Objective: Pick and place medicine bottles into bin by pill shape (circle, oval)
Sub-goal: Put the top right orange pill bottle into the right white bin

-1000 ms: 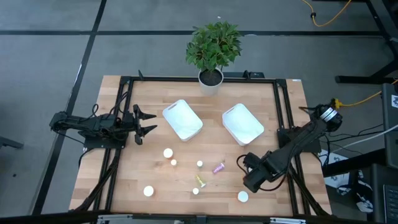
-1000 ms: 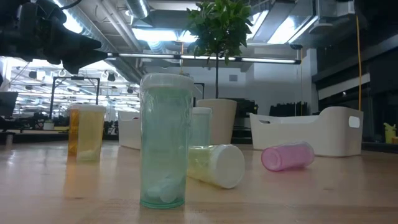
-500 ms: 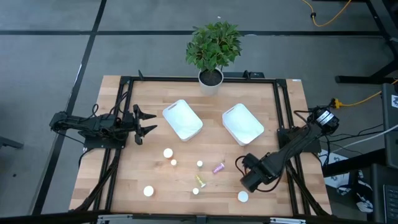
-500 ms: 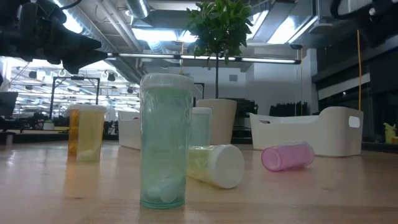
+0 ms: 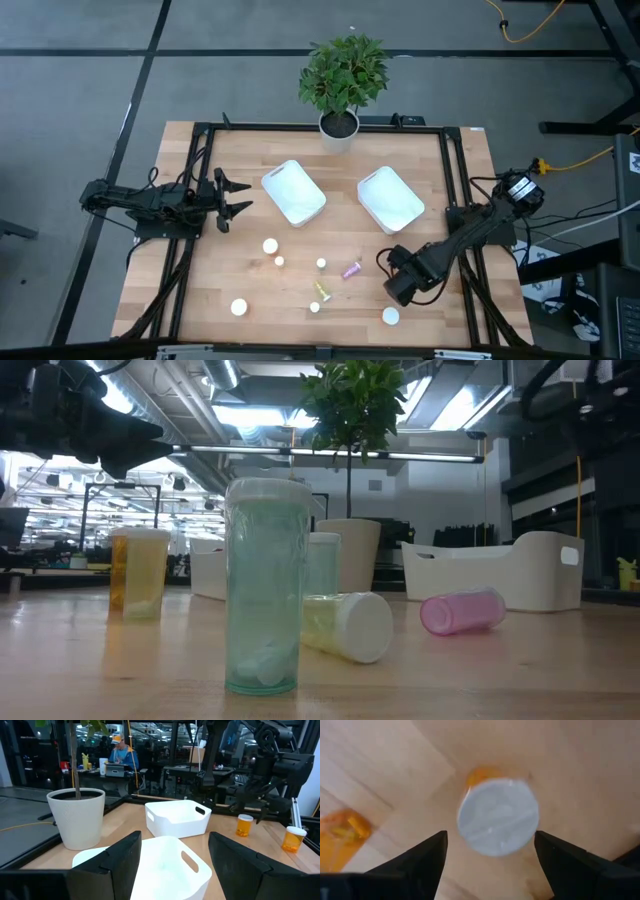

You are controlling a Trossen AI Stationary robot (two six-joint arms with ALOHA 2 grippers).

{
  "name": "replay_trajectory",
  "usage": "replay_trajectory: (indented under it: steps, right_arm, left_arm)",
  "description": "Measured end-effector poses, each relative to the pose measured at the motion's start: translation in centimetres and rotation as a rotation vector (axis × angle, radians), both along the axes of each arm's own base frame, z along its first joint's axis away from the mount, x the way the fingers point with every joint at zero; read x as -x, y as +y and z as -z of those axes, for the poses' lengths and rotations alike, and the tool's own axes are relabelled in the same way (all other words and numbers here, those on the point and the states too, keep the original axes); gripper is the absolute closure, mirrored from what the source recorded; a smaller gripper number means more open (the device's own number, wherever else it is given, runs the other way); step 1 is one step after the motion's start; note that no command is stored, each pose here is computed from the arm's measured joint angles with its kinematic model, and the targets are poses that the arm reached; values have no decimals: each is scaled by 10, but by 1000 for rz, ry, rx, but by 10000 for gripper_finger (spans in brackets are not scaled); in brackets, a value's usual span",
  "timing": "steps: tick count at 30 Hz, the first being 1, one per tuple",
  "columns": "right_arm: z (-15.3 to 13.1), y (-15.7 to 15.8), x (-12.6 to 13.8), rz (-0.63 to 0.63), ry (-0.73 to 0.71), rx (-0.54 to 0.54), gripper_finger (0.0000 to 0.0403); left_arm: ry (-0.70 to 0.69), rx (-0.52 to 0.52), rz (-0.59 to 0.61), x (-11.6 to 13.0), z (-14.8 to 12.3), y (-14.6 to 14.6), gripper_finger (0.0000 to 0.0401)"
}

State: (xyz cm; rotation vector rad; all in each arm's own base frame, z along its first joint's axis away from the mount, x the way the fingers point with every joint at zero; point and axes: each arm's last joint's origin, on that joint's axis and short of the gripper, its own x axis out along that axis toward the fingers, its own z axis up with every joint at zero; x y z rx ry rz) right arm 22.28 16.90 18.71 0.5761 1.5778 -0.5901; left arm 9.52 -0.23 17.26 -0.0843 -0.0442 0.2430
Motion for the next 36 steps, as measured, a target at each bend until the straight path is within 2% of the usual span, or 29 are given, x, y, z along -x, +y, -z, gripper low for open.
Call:
replay_trajectory:
  steps: [11,14,19,23,26,30,36]
  right_arm:
    - [0,-11,-8,-25,4,-19,106]
    - [0,-11,-8,-25,3,-18,128]
    - [0,-12,-8,-23,7,-22,188]
    - [-2,-12,-9,-28,11,-31,194]
    - [-12,-12,-17,-51,-15,-68,194]
    - [-35,-17,-32,-159,-69,-90,194]
    - [-77,-40,-56,-294,-178,-6,194]
  left_arm:
    - [-1,0,1,0,0,0,176]
    - [-1,0,1,0,0,0,176]
    - [0,0,1,0,0,0,176]
    - [0,0,1,0,0,0,176]
    - [0,0,1,0,0,0,176]
    - [-1,2,2,0,0,0,176]
    - [-27,109,6,0,0,0,176]
